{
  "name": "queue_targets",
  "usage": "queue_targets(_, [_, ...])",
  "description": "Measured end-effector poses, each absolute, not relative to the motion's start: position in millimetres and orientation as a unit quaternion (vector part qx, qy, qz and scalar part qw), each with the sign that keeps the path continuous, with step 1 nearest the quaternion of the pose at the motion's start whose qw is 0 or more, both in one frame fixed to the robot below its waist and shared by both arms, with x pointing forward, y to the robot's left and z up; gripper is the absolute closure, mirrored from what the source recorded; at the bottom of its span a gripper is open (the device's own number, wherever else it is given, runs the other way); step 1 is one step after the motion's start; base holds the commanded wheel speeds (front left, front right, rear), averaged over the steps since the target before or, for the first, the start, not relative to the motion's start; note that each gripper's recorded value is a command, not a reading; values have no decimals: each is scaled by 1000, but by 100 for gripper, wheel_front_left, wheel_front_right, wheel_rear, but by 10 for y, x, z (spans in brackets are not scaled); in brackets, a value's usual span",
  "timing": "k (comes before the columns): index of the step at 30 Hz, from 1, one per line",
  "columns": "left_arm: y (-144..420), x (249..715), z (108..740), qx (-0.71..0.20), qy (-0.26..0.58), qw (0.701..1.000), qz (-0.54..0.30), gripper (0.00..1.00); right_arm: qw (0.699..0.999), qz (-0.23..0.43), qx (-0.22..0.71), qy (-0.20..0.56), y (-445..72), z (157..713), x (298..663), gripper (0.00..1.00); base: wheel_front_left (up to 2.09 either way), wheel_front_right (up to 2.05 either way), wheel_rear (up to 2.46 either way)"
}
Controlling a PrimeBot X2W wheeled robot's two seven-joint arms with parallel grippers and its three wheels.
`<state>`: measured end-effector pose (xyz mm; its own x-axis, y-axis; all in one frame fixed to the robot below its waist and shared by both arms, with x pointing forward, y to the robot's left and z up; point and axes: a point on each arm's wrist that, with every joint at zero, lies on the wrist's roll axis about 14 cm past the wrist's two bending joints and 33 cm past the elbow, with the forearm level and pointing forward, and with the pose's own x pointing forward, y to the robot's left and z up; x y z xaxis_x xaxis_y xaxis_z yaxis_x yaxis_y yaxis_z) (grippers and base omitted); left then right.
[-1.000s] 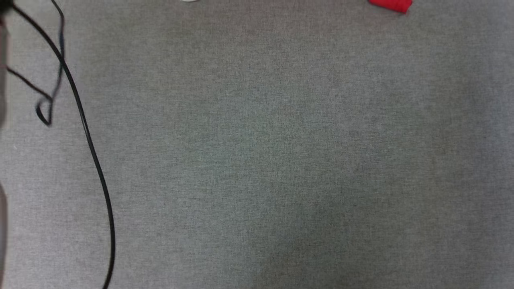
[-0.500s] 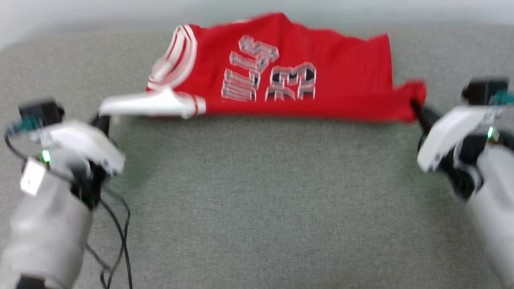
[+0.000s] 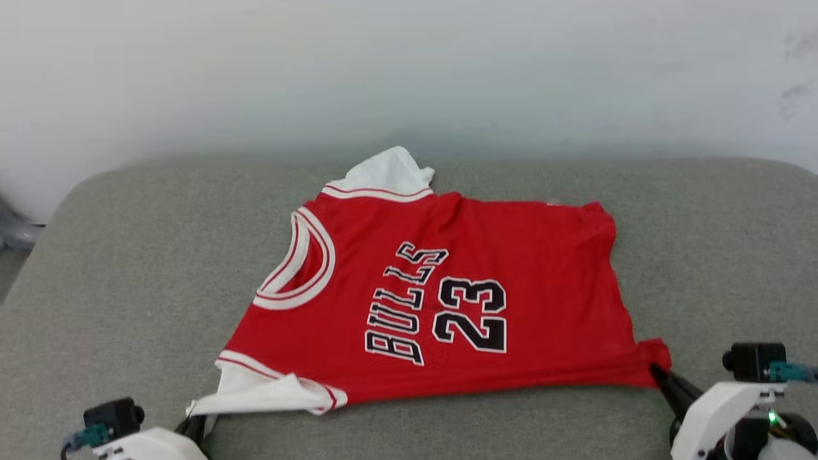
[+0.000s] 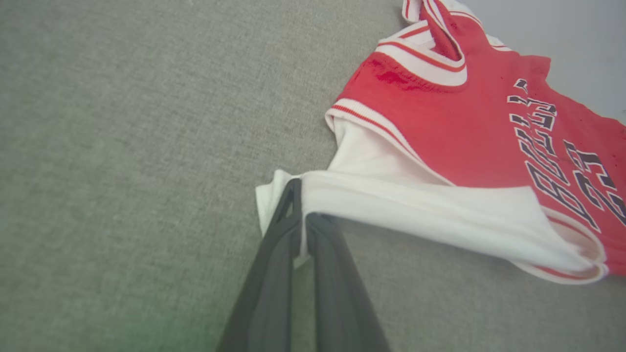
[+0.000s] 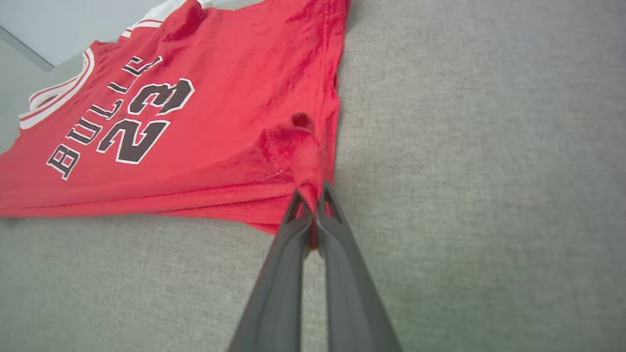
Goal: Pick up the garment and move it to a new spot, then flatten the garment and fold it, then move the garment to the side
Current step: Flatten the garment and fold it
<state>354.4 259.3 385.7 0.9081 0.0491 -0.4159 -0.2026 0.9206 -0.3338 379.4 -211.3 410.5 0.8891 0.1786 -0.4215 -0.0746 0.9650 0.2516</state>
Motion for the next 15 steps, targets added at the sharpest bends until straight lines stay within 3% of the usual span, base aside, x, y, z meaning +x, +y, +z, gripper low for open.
queue_targets(15, [2458,2510,3846,-213,260,937,97,100,950,31,127,283,-2227,3714,2787,100,0,0,0])
